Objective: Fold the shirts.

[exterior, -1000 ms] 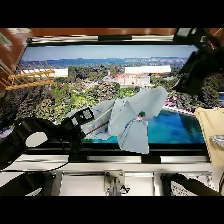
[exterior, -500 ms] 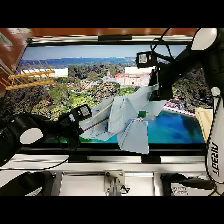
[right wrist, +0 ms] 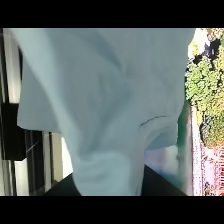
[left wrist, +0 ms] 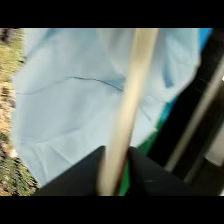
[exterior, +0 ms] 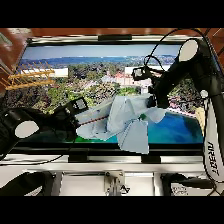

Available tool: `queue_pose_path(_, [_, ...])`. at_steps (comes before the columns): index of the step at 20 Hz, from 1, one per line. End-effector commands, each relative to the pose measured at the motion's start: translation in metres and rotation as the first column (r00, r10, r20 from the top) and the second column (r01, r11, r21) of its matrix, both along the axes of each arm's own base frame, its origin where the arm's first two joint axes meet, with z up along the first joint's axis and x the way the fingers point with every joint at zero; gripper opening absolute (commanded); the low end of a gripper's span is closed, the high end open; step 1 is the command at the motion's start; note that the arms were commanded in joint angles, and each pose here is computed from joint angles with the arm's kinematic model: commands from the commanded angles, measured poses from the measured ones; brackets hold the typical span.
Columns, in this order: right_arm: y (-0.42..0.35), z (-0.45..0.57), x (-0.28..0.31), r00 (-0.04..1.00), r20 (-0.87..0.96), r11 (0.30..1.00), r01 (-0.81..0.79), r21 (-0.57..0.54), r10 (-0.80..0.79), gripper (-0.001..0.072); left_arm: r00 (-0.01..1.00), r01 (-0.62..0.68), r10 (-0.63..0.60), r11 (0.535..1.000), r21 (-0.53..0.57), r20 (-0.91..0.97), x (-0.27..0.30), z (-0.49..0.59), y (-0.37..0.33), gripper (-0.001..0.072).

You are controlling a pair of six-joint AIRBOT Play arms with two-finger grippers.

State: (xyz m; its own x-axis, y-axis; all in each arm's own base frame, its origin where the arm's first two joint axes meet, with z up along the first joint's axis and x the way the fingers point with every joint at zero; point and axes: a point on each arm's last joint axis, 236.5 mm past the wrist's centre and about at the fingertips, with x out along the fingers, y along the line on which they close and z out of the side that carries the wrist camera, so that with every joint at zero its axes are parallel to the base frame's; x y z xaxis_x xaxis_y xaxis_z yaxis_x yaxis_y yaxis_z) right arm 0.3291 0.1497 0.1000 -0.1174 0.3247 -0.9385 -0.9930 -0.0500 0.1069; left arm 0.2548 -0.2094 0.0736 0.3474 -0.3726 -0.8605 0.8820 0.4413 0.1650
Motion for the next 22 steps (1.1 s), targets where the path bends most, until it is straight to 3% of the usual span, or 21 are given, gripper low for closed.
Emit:
queue_pose_path(1, [-0.001,0.004,-0.004,1.0,0.009,1.0,-0.008,0.001,0.008,0.0065,0.995,-0.066,0.058,0.992,0.105,0.077,0.028,-0.002,0.036,0.0402])
queue_pose_path(3, [-0.001,0.011,-0.006,1.0,0.027,1.0,-0.006,0.004,0.006,0.0065,0.979,-0.166,0.151,0.981,0.103,0.134,0.049,0.008,0.057,0.0561])
queue_pose_path(11, [-0.003,0.034,-0.015,0.996,0.071,0.999,0.052,0.014,-0.052,0.0064,0.883,-0.381,0.362,0.924,0.007,0.299,0.1,0.084,0.12,0.0574])
queue_pose_path(14, [-0.005,0.046,-0.018,0.991,0.091,0.995,0.099,0.02,-0.101,0.0064,0.762,-0.606,0.628,0.777,-0.172,0.154,0.091,0.096,0.153,0.0561])
queue_pose_path(15, [-0.005,0.049,-0.019,0.989,0.103,0.994,0.104,0.024,-0.106,0.0064,0.744,-0.639,0.667,0.727,-0.251,0.037,0.082,0.09,0.148,0.0497])
queue_pose_path(17, [-0.005,0.053,-0.021,0.986,0.111,0.992,0.121,0.029,-0.123,0.0064,0.723,-0.684,0.633,0.598,-0.419,-0.277,0.057,0.061,0.109,0.05])
queue_pose_path(18, [-0.005,0.054,-0.021,0.985,0.11,0.991,0.128,0.029,-0.13,0.0064,0.705,-0.708,0.586,0.546,-0.448,-0.4,0.044,0.041,0.089,0.0512])
queue_pose_path(20, [-0.005,0.054,-0.021,0.985,0.11,0.991,0.13,0.03,-0.132,0.0064,0.655,-0.755,0.482,0.455,-0.472,-0.582,0.024,0.005,0.047,0.0551])
queue_pose_path(22, [-0.004,0.054,-0.021,0.982,0.098,0.987,0.157,0.031,-0.159,0.0064,0.639,-0.769,0.457,0.4,-0.498,-0.619,0.022,-0.021,0.016,0.0557])
